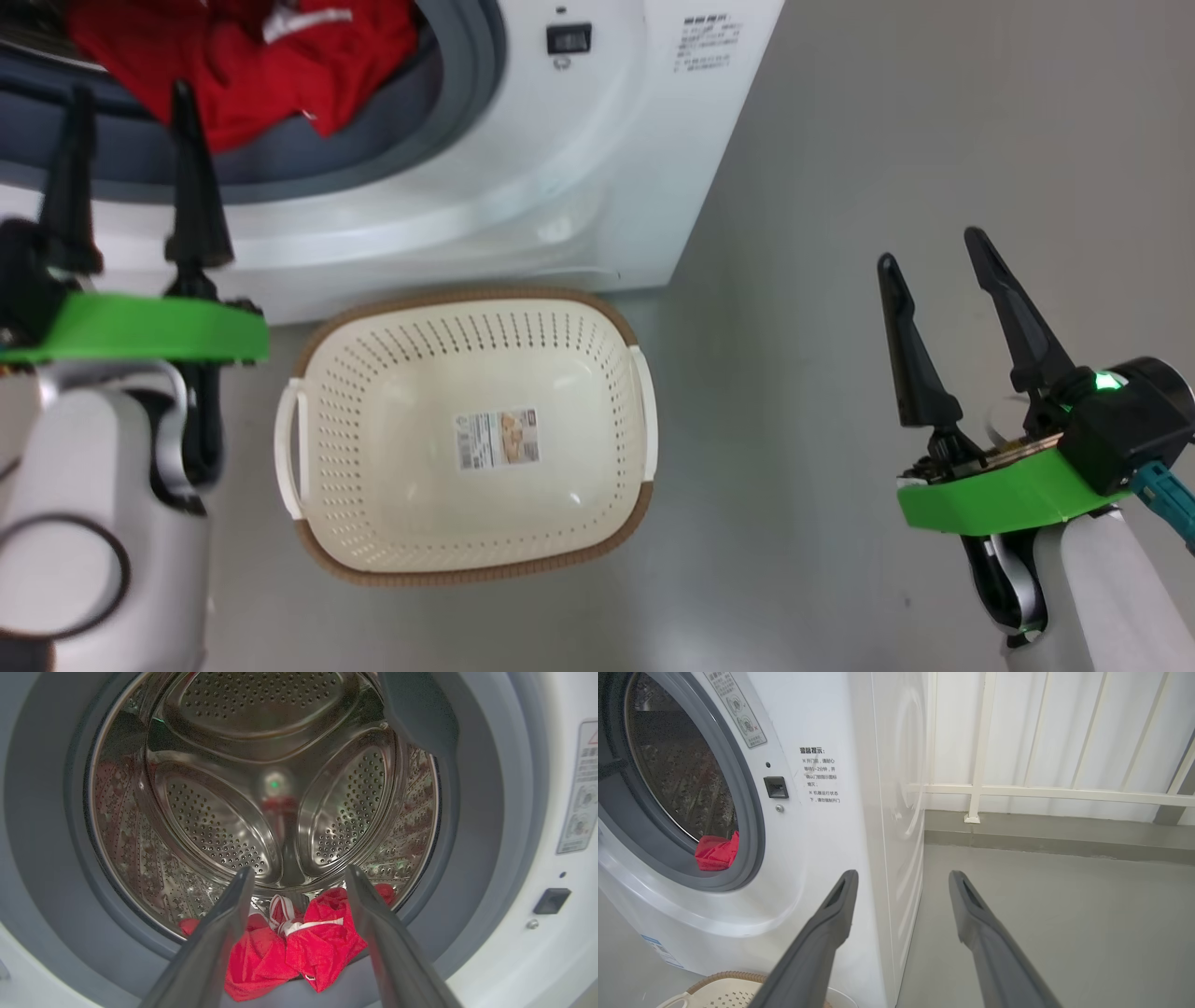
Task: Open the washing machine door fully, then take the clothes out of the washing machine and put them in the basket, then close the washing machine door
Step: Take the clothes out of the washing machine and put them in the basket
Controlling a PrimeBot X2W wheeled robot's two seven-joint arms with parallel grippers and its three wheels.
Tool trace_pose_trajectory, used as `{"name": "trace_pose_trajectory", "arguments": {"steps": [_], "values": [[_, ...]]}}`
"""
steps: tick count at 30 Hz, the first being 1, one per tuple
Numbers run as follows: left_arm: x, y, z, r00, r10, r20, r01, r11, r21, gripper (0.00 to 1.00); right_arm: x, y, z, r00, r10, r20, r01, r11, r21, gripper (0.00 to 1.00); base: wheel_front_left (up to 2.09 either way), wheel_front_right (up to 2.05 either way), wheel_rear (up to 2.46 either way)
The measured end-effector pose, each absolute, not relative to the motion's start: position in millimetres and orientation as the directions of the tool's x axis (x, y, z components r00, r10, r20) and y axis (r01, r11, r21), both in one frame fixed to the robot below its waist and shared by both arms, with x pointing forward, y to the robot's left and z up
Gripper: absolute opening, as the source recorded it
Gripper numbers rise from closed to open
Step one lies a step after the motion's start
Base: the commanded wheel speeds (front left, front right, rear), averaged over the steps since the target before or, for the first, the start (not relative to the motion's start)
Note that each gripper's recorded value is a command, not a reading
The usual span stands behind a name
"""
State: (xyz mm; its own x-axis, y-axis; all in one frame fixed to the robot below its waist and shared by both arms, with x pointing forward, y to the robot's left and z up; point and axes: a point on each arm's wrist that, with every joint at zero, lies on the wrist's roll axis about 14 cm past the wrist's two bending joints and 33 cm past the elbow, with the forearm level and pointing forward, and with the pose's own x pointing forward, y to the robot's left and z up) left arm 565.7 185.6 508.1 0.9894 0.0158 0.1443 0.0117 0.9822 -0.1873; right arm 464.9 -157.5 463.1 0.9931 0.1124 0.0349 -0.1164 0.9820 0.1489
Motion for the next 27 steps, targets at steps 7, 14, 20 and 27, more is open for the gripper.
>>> {"name": "trace_pose_trajectory", "arguments": {"steps": [7,14,20,27], "values": [[599,188,470,0.999,0.012,0.033,-0.006,0.985,-0.171,1.00,476,-157,443,0.993,0.116,-0.001,-0.114,0.980,0.162,1.00,0.00,0.00,0.00],[627,189,433,0.994,0.003,-0.114,-0.020,0.988,-0.153,1.00,475,-161,424,0.993,0.109,-0.048,-0.101,0.982,0.157,1.00,0.00,0.00,0.00],[643,182,405,0.962,-0.027,-0.271,0.000,0.995,-0.099,1.00,477,-161,419,0.992,0.112,-0.059,-0.102,0.983,0.153,1.00,0.00,0.00,0.00],[645,184,380,0.913,-0.029,-0.406,0.034,0.999,0.004,1.00,474,-161,420,0.991,0.117,-0.064,-0.107,0.983,0.149,1.00,0.00,0.00,0.00]]}}
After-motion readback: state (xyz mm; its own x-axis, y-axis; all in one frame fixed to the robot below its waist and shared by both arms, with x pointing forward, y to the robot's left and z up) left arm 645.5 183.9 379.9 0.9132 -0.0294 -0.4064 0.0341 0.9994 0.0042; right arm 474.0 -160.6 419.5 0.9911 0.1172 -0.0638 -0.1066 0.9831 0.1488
